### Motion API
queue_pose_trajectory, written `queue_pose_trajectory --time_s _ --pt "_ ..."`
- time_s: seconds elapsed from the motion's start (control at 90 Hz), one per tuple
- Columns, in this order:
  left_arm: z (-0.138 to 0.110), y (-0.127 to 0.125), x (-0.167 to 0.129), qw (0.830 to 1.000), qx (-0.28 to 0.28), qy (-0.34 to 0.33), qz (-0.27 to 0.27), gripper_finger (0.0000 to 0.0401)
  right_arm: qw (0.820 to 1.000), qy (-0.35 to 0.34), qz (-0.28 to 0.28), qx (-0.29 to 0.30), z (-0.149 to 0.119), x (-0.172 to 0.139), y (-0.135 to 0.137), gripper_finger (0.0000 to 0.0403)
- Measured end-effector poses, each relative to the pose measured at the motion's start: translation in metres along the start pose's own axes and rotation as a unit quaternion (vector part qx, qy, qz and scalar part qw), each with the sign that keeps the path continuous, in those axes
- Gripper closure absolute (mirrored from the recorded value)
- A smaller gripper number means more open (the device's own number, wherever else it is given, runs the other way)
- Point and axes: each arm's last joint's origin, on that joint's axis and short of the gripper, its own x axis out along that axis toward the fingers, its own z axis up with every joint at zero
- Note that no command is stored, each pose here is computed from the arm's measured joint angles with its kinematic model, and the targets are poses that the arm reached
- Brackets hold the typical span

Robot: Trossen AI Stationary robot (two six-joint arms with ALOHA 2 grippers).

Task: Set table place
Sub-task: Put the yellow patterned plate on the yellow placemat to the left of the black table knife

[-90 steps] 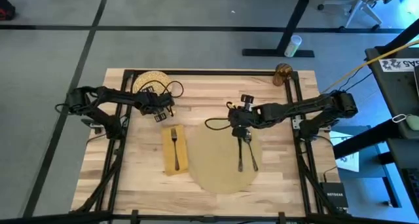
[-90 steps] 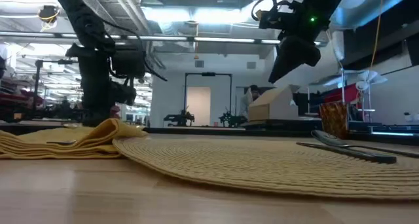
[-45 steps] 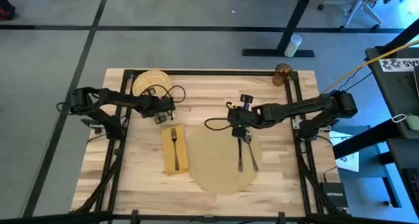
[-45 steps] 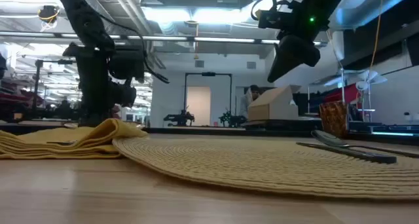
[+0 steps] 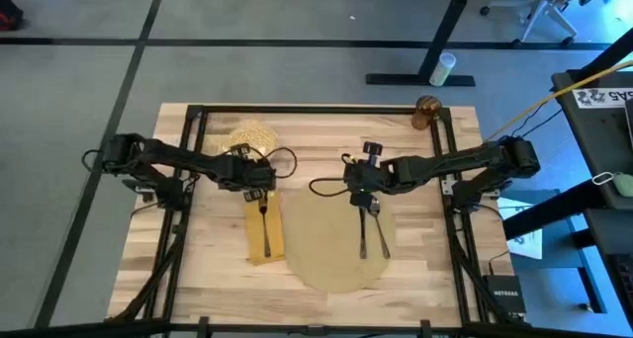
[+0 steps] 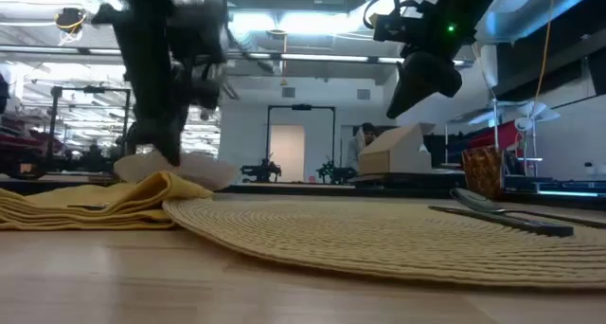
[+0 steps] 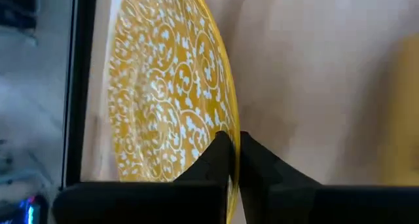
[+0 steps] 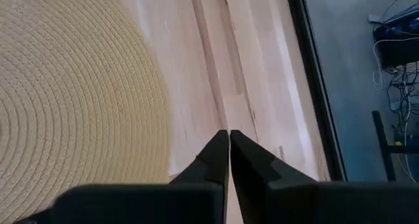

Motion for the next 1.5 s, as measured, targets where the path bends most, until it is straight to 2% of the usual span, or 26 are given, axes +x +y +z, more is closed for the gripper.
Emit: queue_pose_trajectory --time_s 0.211,0.367,0.444,0.533,0.611,0.689,0.833,0.978,1.078,1.3,1.5 --pt "0.013 -0.011 -0.027 0.999 0.013 -0.045 -0.015 0.0398 1.000 0.019 0.005 -0.006 -0.002 0.010 -0.015 0.0402" --pt "0.014 -0.018 -0.036 0.998 0.020 -0.062 -0.019 0.0398 0.997 0.014 0.022 -0.075 -0.001 0.016 -0.025 0.0403" --pt "0.014 -0.019 -0.038 0.998 0.017 -0.063 -0.019 0.0399 0.989 -0.034 0.082 -0.114 0.003 0.021 -0.023 0.0403" --pt "0.013 -0.021 -0.039 0.998 0.017 -0.065 -0.020 0.0399 0.971 -0.107 0.150 -0.155 0.001 0.021 -0.016 0.0403" --pt "0.013 -0.022 -0.040 0.997 0.020 -0.067 -0.020 0.0399 0.954 -0.161 0.185 -0.175 -0.005 0.020 -0.012 0.0403" --pt "0.013 -0.023 -0.041 0.997 0.020 -0.069 -0.021 0.0400 0.946 -0.185 0.201 -0.175 -0.018 0.020 -0.009 0.0403" --pt "0.013 -0.023 -0.041 0.997 0.033 -0.071 -0.029 0.0400 0.946 -0.219 0.185 -0.155 -0.049 0.015 -0.012 0.0403" --pt "0.015 -0.025 -0.043 0.995 0.048 -0.081 -0.033 0.0401 0.947 -0.267 0.153 -0.089 -0.079 0.002 -0.023 0.0403" --pt "0.024 -0.025 -0.056 0.992 0.060 -0.107 -0.037 0.0401 0.952 -0.276 0.123 -0.048 -0.097 -0.005 -0.031 0.0403" --pt "0.045 -0.026 -0.092 0.977 0.098 -0.192 -0.008 0.0400 0.950 -0.298 0.089 -0.018 -0.113 -0.018 -0.042 0.0403" --pt "0.053 -0.039 -0.110 0.959 0.110 -0.262 -0.015 0.0400 0.954 -0.288 0.085 -0.019 -0.116 -0.019 -0.042 0.0403"
